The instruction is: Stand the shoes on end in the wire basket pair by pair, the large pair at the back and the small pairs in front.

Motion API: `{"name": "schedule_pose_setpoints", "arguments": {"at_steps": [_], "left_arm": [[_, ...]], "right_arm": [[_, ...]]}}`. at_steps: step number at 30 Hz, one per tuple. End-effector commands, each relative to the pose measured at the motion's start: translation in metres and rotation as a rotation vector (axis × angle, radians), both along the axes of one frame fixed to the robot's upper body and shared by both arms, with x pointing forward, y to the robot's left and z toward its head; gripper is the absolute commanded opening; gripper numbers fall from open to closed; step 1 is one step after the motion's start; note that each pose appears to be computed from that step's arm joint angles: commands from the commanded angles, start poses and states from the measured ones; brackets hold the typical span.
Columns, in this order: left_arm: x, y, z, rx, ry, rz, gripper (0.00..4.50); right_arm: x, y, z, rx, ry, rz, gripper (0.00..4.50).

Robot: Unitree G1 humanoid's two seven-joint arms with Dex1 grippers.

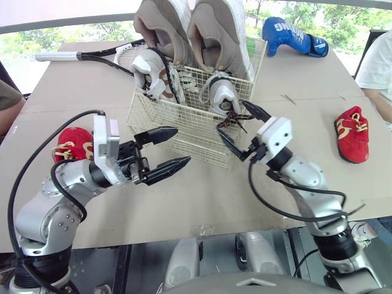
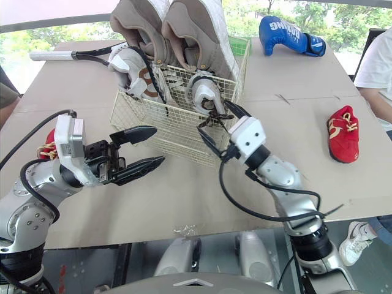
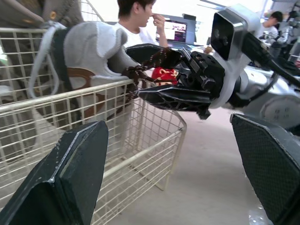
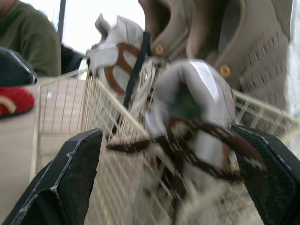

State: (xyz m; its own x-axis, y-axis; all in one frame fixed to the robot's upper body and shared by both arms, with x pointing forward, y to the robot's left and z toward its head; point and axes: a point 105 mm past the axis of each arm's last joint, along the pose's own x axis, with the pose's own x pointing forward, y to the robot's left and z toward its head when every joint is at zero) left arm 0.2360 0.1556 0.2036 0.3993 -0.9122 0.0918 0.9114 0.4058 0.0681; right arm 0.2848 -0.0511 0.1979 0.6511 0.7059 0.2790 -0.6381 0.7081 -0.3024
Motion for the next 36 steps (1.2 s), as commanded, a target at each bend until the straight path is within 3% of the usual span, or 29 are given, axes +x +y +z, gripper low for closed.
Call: {"name": "schedule_pose_setpoints", "arguments": {"at_steps": [1,2,5,12,16,22,26,30,36], "left_arm": [[-0.003,-0.002,0.003,0.009,-0.011,-0.036,4.50],[-0.004,-0.001,0.001,0.010,0.001,-0.045,4.50],[-0.008,0.000,-0.005,0.026,0.036,-0.076,4.50],[-0.010,0.006,-0.010,0.055,0.062,-0.111,4.50],[-0.014,0.008,-0.012,0.069,0.088,-0.142,4.50],[-0.016,0.012,-0.013,0.092,0.086,-0.138,4.50],[-0.015,0.013,-0.012,0.089,0.081,-0.125,4.50],[-0.012,0.007,-0.011,0.076,0.072,-0.124,4.50],[-0.006,0.001,-0.009,0.053,0.053,-0.106,4.50]], "right_arm": [[-0.018,-0.009,0.010,-0.011,0.066,0.085,4.17],[-0.023,-0.011,0.009,-0.038,0.083,0.115,4.17],[-0.043,-0.010,0.007,-0.106,0.169,0.279,3.39],[-0.079,0.000,-0.012,-0.307,0.288,0.560,0.08],[-0.072,0.002,-0.036,-0.412,0.313,0.546,0.03],[-0.023,0.000,-0.064,-0.373,0.287,0.235,0.03],[-0.012,-0.010,-0.062,-0.251,0.290,0.079,0.03],[0.017,-0.033,-0.043,-0.124,0.239,-0.151,0.03],[0.036,-0.050,-0.046,-0.171,0.224,-0.229,0.03]]}}
